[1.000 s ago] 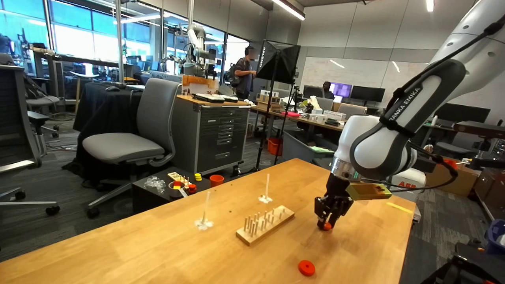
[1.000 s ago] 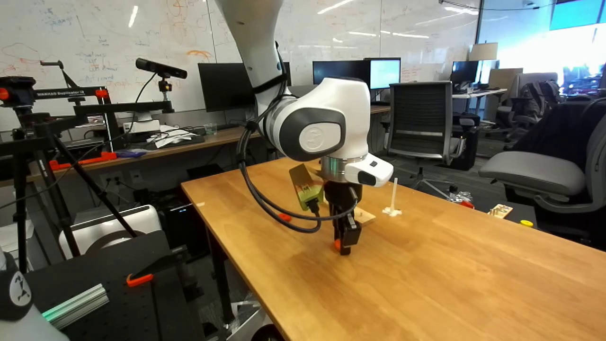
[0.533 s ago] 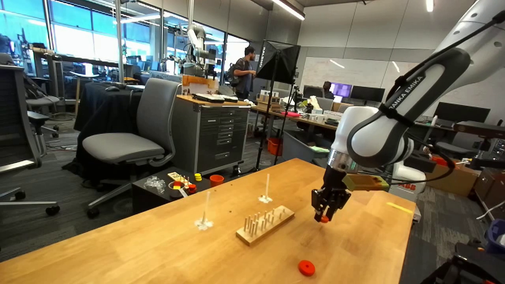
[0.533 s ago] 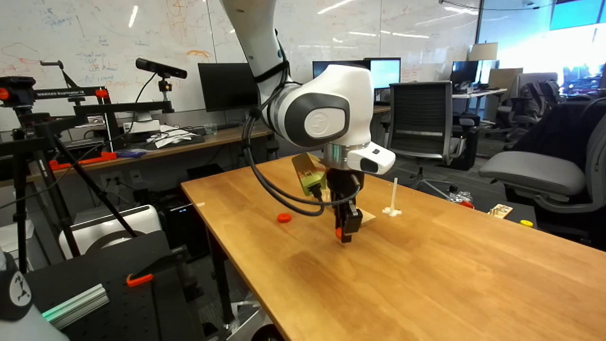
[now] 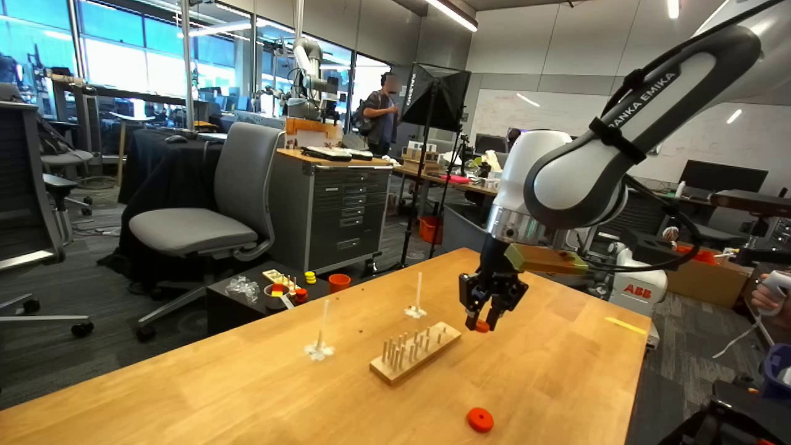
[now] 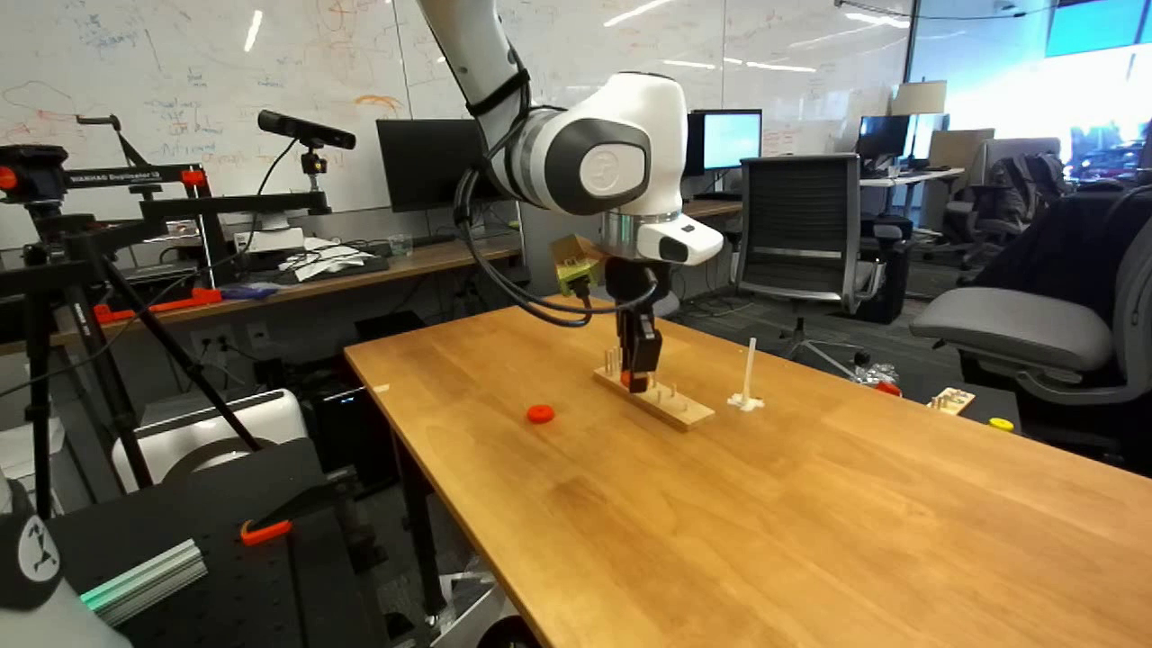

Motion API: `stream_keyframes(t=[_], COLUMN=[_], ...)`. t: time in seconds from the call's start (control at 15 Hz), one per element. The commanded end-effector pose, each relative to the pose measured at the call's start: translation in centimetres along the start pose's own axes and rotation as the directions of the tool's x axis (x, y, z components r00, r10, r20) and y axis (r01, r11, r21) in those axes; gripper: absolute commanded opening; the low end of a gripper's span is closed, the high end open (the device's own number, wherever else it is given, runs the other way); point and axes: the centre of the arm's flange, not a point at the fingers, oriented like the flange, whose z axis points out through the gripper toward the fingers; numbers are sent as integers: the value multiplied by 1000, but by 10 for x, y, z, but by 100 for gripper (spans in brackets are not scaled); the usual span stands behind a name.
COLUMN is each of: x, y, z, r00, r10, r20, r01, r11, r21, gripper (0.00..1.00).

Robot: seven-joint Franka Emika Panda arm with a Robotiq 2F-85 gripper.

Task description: Attach one of the orange disks to the wooden rack

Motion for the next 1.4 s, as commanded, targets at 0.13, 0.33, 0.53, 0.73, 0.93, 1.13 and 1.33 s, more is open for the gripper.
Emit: stream_keyframes(t=[0.13,0.33,0.53,0.73,0.93,1.13,1.33], x=[27,43,57,68,75,80,83], y=[-54,-69,-76,-78,-78,-75,-73], z=[-16,-16,-8,8,24,39,46], r00=[995,990,985,979,976,973,972], r10=[95,139,172,198,214,223,225], r20=[6,15,27,37,45,58,72], r01=[-94,-138,-169,-192,-204,-209,-207], r11=[995,989,981,973,965,960,958], r21=[-32,-61,-96,-131,-163,-189,-201], gripper=[18,18,18,18,18,18,18])
